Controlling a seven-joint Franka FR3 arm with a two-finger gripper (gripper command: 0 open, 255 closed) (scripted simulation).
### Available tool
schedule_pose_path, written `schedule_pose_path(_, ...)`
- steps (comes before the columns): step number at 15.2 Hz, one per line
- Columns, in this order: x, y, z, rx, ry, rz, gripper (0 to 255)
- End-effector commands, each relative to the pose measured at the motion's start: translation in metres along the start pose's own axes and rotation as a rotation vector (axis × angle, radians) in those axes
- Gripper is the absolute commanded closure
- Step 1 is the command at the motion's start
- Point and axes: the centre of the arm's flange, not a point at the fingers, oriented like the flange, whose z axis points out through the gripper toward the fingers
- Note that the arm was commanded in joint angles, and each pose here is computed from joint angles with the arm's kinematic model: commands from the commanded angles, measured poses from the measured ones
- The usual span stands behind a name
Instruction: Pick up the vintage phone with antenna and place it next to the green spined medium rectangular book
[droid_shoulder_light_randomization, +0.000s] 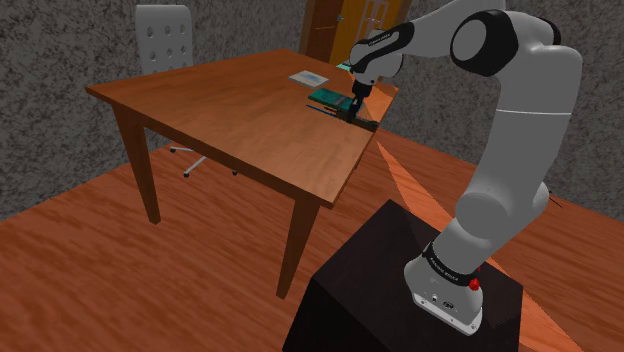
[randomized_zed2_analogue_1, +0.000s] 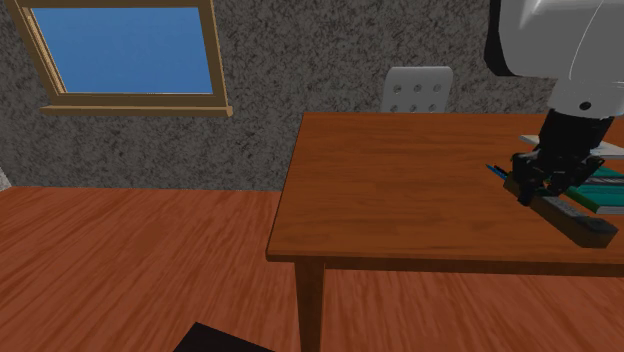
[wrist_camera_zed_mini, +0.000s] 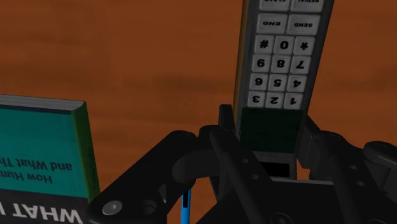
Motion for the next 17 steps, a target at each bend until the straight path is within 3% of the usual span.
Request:
schedule_pose_path(1,0.0,-0.001,0.009,-0.001,0.001,0.0,255)
schedule_pose_path(10,0.0,-0.001,0.017,-0.001,0.001,0.0,255)
schedule_pose_path(11,0.0,-0.001,0.017,-0.001,0.001,0.0,0)
schedule_pose_path(16,0.0,-0.001,0.017,-0.001,0.001,0.0,0)
schedule_pose_path(17,0.0,-0.001,0.004,-0.001,0.001,0.0,0)
